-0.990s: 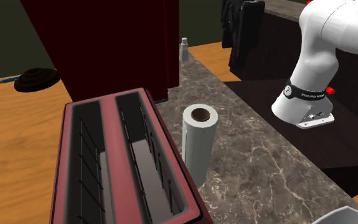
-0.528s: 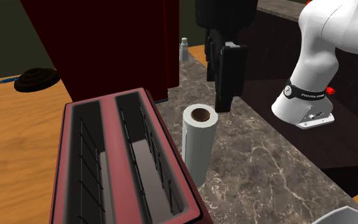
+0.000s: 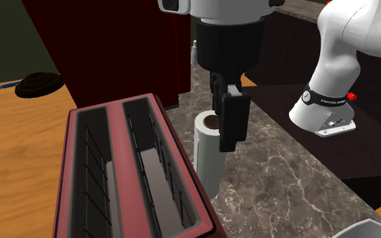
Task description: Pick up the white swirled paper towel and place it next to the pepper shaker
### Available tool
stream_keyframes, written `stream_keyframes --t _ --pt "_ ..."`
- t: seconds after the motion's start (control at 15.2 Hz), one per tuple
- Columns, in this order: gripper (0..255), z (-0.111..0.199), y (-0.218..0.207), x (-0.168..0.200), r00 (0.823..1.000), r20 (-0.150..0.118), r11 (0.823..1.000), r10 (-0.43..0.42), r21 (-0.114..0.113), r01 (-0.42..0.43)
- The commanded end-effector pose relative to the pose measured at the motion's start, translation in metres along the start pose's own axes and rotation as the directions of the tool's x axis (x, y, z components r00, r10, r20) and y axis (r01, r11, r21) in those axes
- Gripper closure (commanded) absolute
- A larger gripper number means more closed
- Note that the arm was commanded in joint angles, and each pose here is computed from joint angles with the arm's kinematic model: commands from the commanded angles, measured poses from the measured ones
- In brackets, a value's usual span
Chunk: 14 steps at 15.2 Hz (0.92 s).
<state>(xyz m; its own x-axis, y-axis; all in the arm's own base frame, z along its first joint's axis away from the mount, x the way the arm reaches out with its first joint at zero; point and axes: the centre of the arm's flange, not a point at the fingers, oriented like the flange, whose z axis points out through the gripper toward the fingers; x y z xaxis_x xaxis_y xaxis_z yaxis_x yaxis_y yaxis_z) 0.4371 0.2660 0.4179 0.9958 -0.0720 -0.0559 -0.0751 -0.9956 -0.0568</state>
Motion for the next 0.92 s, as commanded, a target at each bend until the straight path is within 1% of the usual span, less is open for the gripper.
stream_keyframes --t 0.0,0.53,0.59,0.86 --pt "0 0.0103 -0.0008 0.0001 1.0 0.0 1.0 0.0 0.0 0.0" --pt "0 0.0133 -0.0008 0.0001 1.0 0.0 1.0 0.0 0.0 0.0" --pt "255 0.0133 -0.0008 0.0001 1.0 0.0 1.0 0.0 0.0 0.0" --pt "255 0.0133 -0.0007 0.0 1.0 0.0 1.0 0.0 0.0 0.0"
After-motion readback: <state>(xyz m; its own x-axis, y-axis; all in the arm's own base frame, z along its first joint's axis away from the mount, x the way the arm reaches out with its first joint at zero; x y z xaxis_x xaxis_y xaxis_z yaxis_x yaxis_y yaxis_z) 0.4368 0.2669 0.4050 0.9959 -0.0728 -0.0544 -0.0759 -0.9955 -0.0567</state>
